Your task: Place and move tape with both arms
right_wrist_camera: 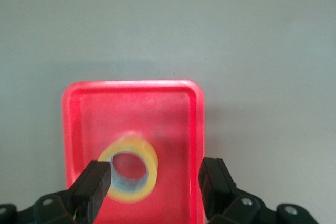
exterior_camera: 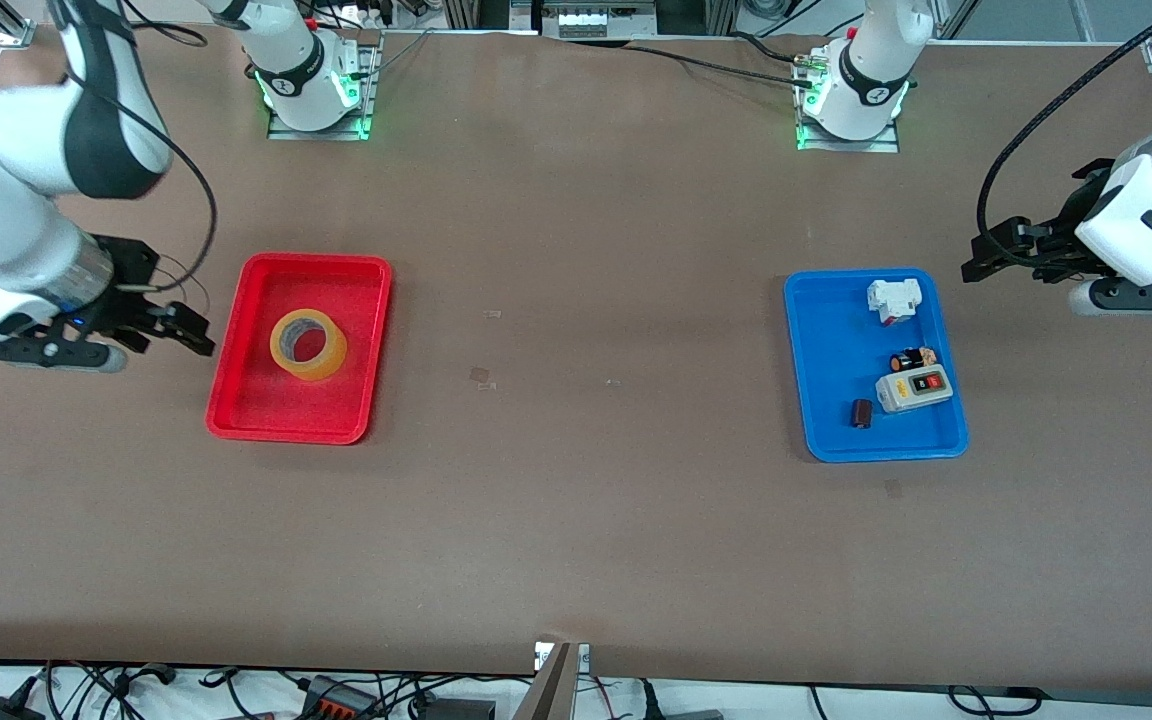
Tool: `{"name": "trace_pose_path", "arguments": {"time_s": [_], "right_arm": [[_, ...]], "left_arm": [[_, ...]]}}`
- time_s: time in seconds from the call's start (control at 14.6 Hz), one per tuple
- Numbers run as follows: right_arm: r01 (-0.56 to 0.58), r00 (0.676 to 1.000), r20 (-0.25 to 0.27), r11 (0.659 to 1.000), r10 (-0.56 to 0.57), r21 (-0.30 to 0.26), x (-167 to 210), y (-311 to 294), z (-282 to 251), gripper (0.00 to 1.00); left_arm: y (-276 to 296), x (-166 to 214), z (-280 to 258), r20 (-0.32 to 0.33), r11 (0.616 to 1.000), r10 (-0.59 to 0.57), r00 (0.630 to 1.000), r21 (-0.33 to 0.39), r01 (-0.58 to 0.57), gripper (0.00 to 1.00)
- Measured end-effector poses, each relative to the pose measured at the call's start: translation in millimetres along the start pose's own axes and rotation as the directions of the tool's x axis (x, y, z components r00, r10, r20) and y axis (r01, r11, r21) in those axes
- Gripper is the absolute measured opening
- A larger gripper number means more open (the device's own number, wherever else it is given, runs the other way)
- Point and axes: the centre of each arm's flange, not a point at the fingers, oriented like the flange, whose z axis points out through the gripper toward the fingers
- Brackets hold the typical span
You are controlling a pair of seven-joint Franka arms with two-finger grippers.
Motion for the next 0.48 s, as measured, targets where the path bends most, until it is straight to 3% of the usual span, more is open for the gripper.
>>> {"name": "trace_pose_path", "arguments": {"time_s": [0.21,0.48], "right_arm": [[-0.006,1.0,0.024,1.0,0.006,-0.004,2.1,2.9,-79.1,0.99],[-0.01,1.0,0.028,1.0,0.01,-0.002,0.3,4.4,-144.8,0.99]], "left_arm": [[0.3,-0.6,0.5,0.005,1.0,0.001,1.0,0.001,-0.001,1.0],[0.9,-1.3,1.0,0.011,1.0,0.002,1.0,0.001,-0.002,1.0]]}}
